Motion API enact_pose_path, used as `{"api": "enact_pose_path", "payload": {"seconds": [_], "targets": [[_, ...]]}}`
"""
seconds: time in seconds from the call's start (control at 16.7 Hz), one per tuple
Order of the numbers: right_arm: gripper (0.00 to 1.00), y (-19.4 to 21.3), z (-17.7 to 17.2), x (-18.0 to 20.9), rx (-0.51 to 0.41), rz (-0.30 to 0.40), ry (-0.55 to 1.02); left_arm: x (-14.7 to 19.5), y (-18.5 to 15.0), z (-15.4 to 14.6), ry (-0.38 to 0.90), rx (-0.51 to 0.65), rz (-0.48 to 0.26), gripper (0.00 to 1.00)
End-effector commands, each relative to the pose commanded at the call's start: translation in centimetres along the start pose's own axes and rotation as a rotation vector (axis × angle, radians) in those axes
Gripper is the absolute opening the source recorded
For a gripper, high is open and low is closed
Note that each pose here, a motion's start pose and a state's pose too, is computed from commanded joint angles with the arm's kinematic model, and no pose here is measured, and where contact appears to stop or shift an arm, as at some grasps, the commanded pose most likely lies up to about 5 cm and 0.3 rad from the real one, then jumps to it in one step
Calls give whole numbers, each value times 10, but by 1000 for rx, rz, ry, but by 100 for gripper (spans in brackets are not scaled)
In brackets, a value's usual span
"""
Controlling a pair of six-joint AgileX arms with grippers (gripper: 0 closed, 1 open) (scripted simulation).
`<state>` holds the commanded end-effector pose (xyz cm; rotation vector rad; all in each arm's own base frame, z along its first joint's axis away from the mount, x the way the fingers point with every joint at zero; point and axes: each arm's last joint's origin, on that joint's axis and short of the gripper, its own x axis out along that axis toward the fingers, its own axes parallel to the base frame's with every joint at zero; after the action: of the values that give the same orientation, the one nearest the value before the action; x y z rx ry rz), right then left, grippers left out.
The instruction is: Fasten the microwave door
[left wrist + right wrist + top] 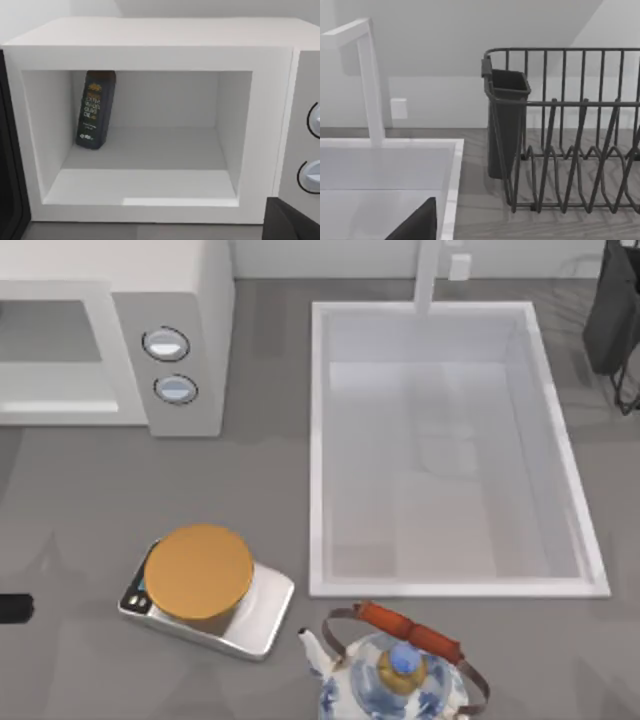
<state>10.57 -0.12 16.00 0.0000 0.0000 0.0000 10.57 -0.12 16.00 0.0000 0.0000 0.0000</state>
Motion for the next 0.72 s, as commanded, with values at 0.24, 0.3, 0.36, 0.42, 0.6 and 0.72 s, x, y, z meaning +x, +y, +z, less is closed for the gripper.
{"api": "enact_pose_path", "payload": {"seconds": [0.24, 0.3, 0.36, 0.42, 0.6, 0.72], "targets": [[100, 0, 0, 0, 0, 0, 0, 0, 0, 0, 0, 0, 0, 0], [100, 0, 0, 0, 0, 0, 0, 0, 0, 0, 0, 0, 0, 0], [100, 0, 0, 0, 0, 0, 0, 0, 0, 0, 0, 0, 0, 0], [100, 0, 0, 0, 0, 0, 0, 0, 0, 0, 0, 0, 0, 0], [100, 0, 0, 0, 0, 0, 0, -4, 5, 0, -1, 0, 0, 0], [100, 0, 0, 0, 0, 0, 0, -9, 11, 0, 0, 0, 0, 0]]}}
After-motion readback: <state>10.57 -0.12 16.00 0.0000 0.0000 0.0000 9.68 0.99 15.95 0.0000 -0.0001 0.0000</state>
